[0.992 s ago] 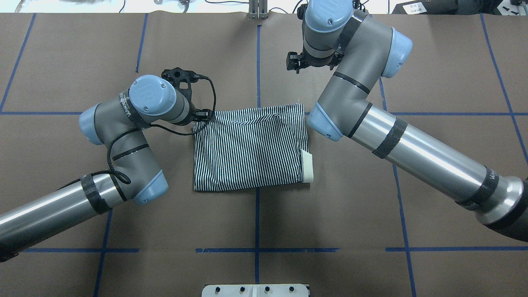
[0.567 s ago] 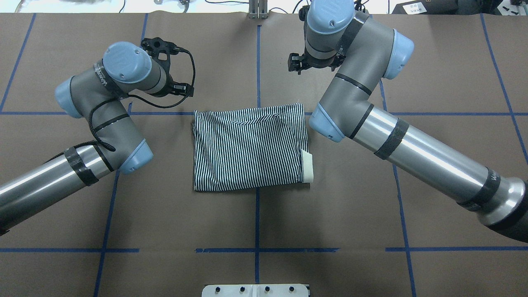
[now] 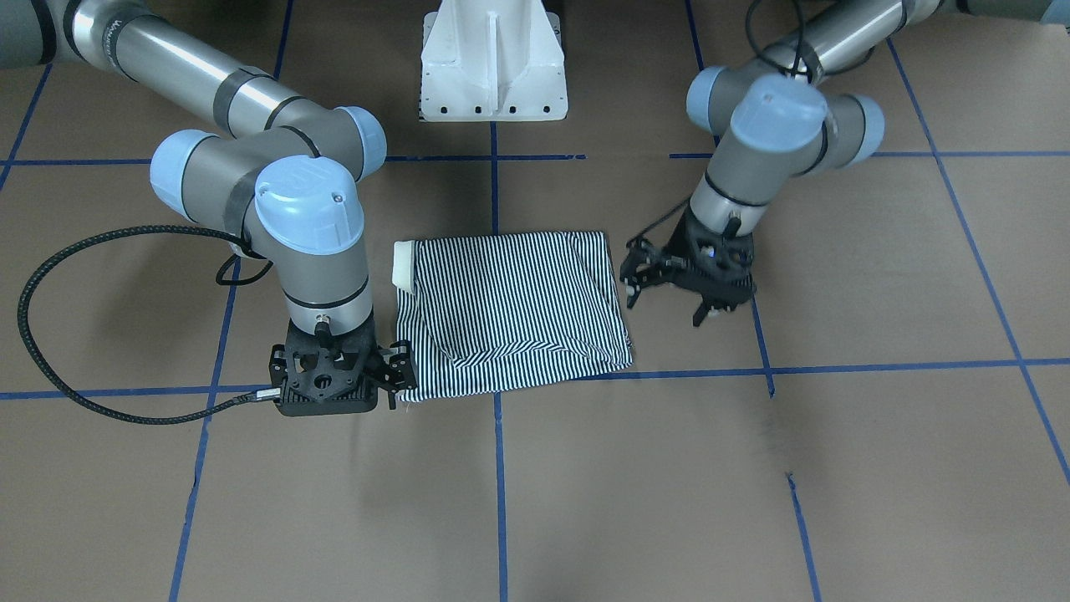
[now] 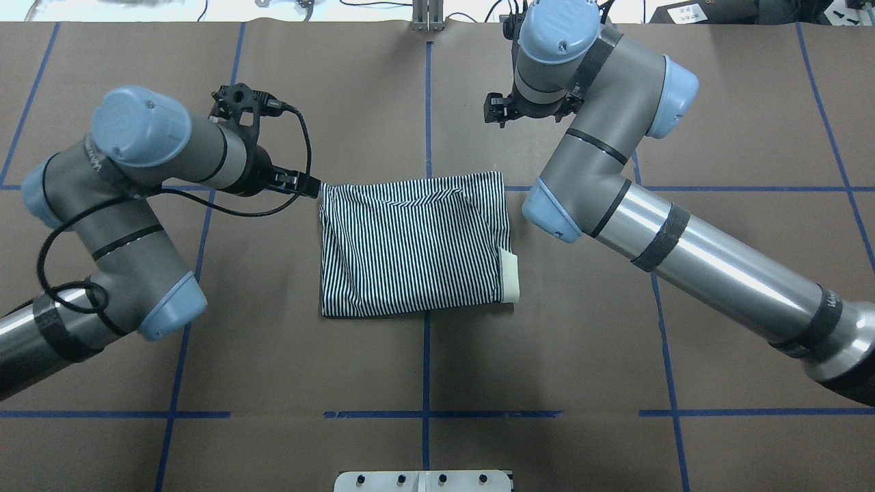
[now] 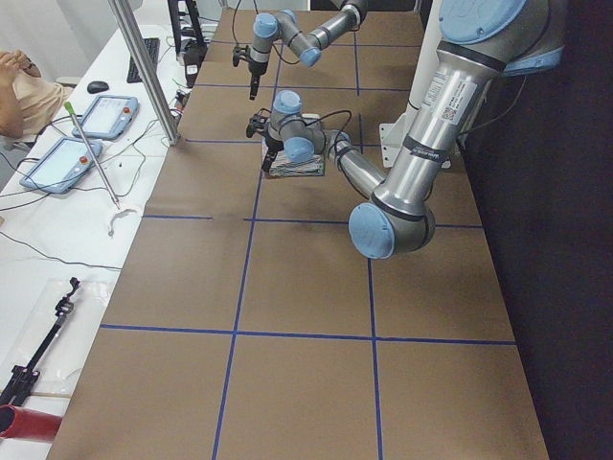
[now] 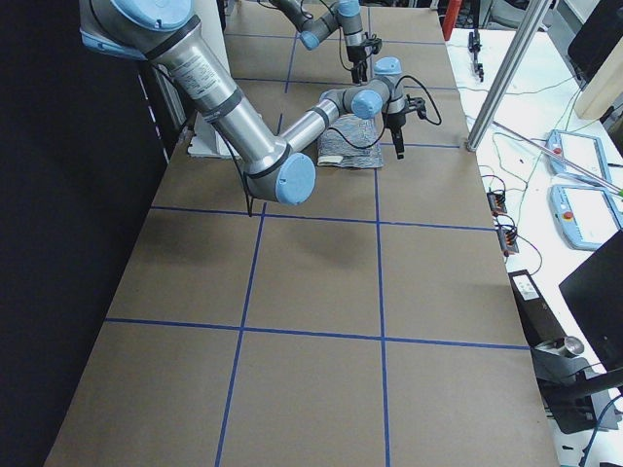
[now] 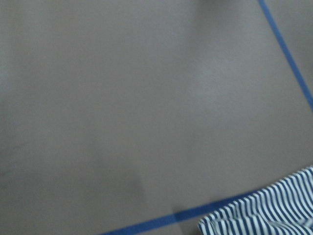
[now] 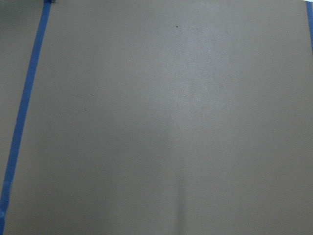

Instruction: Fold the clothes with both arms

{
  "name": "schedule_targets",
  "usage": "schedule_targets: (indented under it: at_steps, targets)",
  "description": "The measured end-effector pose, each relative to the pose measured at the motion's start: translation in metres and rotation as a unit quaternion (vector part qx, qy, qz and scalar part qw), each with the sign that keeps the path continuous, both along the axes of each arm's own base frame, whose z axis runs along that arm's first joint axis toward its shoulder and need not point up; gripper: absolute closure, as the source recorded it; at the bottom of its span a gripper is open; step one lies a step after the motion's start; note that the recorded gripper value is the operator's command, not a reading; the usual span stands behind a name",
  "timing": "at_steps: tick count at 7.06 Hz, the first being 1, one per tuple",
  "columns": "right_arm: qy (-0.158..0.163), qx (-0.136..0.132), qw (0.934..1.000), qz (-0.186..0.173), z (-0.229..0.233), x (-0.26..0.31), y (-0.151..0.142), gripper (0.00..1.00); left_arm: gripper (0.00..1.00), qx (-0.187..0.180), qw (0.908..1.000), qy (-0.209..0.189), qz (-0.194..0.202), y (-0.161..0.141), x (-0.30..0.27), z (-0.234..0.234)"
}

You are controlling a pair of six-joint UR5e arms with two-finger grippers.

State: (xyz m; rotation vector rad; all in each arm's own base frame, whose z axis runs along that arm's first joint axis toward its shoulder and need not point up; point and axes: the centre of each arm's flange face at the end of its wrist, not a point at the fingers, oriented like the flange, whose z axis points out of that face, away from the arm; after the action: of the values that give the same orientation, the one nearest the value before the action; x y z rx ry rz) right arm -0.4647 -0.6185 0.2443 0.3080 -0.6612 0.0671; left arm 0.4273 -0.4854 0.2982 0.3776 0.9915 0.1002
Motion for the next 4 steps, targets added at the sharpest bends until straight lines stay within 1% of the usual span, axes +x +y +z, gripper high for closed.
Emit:
schedule_targets:
  at_steps: [1,2,3,4]
  targets:
    - [0.0,0.0,1.0,-0.001,0.002,0.0,0.002,0.0,0.6,-0.033,0.9992,0.022,-0.002,0.035,0.016,-0.004]
    - [0.0,0.0,1.0,-0.001,0.003,0.0,0.003,0.0,0.59,-0.072,0.9964,0.042,-0.016,0.068,0.041,-0.007]
    - [0.0,0.0,1.0,-0.001,0.003,0.0,0.004,0.0,0.59,-0.1,0.9933,0.051,-0.026,0.091,0.061,-0.006]
    - [0.0,0.0,1.0,-0.002,0.004,0.0,0.004,0.0,0.58,-0.114,0.9917,0.052,-0.03,0.104,0.073,-0.003]
